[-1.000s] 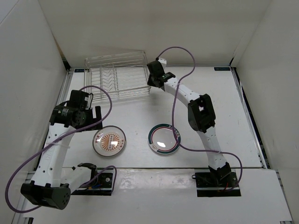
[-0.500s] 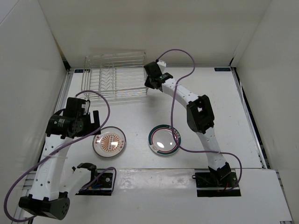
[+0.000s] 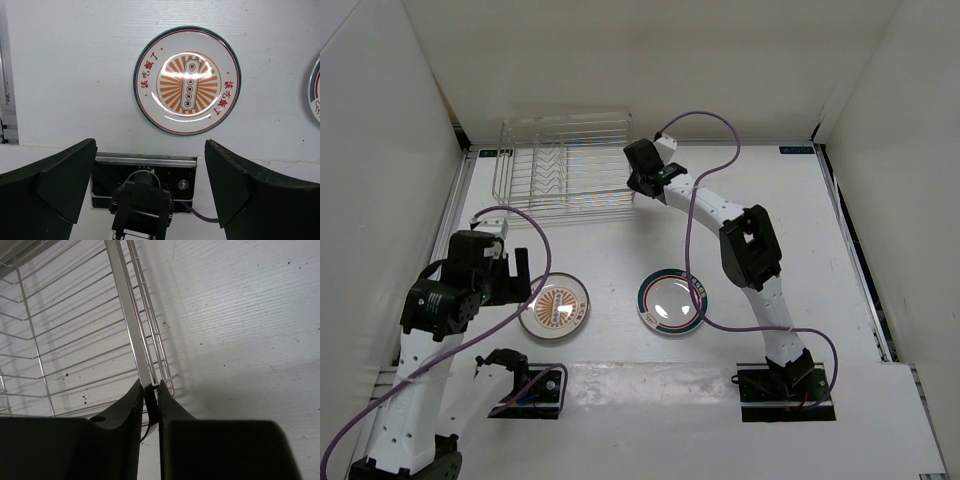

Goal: Unload the plates from the dish rack

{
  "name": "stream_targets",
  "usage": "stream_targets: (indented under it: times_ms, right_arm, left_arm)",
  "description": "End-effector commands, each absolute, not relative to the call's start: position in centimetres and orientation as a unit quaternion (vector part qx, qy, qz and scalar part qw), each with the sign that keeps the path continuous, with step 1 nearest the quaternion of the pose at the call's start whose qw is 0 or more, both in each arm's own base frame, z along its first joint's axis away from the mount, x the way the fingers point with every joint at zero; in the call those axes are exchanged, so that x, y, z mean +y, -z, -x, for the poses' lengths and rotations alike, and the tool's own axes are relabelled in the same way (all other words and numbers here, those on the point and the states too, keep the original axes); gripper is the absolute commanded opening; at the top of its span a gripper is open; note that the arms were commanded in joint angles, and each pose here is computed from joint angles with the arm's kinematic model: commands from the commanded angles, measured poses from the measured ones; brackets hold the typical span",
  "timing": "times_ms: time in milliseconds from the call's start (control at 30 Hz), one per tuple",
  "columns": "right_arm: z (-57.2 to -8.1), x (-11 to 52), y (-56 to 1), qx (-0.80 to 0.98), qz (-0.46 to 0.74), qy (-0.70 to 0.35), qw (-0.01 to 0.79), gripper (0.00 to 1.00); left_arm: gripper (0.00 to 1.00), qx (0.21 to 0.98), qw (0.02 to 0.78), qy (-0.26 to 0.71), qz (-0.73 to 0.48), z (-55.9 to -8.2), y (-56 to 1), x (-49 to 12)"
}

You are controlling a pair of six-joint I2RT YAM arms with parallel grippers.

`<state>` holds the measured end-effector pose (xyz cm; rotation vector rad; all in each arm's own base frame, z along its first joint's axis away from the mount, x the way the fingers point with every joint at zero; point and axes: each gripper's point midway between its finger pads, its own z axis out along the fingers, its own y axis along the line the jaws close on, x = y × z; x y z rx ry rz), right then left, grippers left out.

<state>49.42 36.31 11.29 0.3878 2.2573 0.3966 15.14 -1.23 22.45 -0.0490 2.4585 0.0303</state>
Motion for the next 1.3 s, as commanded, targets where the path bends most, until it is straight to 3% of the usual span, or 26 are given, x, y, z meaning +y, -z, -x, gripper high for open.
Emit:
stream_targets:
  times_ms: [0,567,767,867,900,967,1000,1033,1133,1267]
  right_arm:
    - [-29.0,42.8,-14.0,0.960,0.026,-0.191,0.205,0.00]
    - [-34.3,44.8,-20.3,0.866,0.202,-0.056,0.454,0.00]
    - [-33.4,44.6,-21.0,0.858,0.211,-0.047,0.466,0.00]
    - [-32.7,42.9,-19.5,0.878,0.156,-0.054,0.449,0.01]
    - [-32.4,42.3,-20.1,0.879,0.148,-0.058,0.450,0.26]
    - [-32.5,41.7,-21.8,0.874,0.130,-0.065,0.463,0.52]
    - [-32.5,41.6,-22.2,0.873,0.127,-0.067,0.467,0.52]
    - [-32.7,41.6,-23.3,0.868,0.121,-0.075,0.475,0.64]
    - [-33.7,40.7,-26.7,0.854,0.099,-0.100,0.501,0.74]
    - [-35.9,39.2,-27.6,0.858,0.076,-0.132,0.491,0.77]
  left_arm:
    - [1.00,0.969,0.241,-0.045,-0.001,-9.6,-20.4,0.3]
    - [1.00,0.959,0.277,-0.053,-0.027,-8.5,-21.2,0.9]
    - [1.00,0.960,0.274,-0.052,-0.035,-8.7,-21.0,0.6]
    - [1.00,0.961,0.269,-0.050,-0.035,-8.9,-20.7,0.4]
    - [1.00,0.961,0.269,-0.049,-0.035,-8.9,-20.7,0.4]
    - [1.00,0.960,0.272,-0.050,-0.035,-9.1,-20.8,0.4]
    - [1.00,0.961,0.269,-0.050,-0.037,-9.1,-20.8,0.3]
    - [1.00,0.962,0.268,-0.048,-0.036,-9.1,-20.7,0.3]
    - [1.00,0.963,0.263,-0.049,-0.037,-9.1,-20.4,0.2]
    - [1.00,0.964,0.259,-0.047,-0.034,-9.1,-20.0,0.1]
